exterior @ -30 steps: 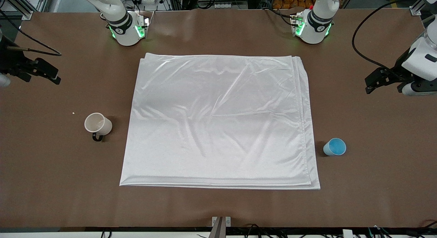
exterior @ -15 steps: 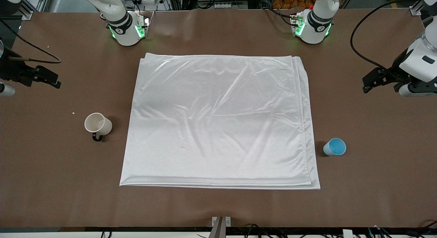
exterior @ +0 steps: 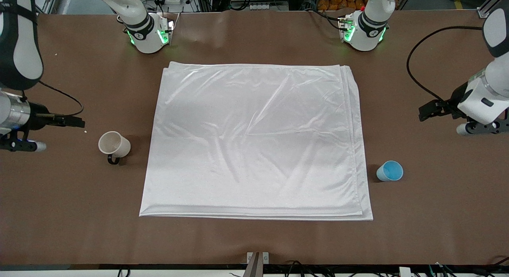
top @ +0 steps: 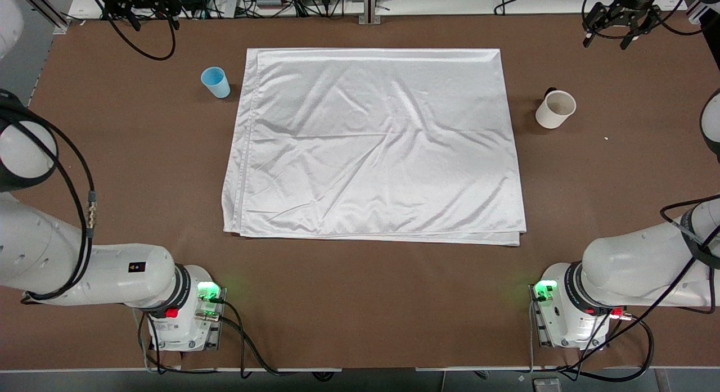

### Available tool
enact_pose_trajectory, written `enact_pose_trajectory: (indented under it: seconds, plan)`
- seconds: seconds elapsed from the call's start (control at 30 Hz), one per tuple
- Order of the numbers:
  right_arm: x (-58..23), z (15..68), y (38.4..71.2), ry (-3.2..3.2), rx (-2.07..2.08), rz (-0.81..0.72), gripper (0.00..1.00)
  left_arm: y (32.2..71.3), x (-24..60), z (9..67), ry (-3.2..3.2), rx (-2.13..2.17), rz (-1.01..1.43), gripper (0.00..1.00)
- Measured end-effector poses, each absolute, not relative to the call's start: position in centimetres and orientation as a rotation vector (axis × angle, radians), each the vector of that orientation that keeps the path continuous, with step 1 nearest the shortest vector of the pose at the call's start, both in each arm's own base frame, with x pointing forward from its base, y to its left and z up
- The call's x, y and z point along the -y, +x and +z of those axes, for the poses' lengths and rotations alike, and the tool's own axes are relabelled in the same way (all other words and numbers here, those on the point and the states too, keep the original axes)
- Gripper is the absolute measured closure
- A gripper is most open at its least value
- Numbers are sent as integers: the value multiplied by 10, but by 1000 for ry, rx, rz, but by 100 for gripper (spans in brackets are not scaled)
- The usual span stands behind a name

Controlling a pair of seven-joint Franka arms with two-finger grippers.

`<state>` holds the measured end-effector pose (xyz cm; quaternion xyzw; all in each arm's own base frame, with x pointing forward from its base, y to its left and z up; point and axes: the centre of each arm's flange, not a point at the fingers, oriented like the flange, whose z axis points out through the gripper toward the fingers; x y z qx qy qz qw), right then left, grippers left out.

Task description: Place blue cup into white mug on cloth

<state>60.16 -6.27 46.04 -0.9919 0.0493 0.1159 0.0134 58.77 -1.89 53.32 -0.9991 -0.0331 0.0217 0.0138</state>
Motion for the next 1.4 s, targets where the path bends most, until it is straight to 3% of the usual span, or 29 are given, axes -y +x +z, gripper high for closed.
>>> enact_pose_trajectory:
  seconds: [0.4, 0.87, 1.17, 1.4]
  plan:
    - [61, 348, 626, -3048, -136, 527, 0, 625, -10, 448, -3121, 168, 132, 0]
    - [48, 265, 636, -2999, -103, 616, 0, 655, -19, 371, -3139, 186, 85, 0]
    - [49, 244, 643, -3000, -99, 598, 0, 665, -18, 328, -3148, 186, 61, 0]
    - [53, 265, 658, -3023, -53, 521, 0, 672, -20, 294, -3154, 192, 38, 0]
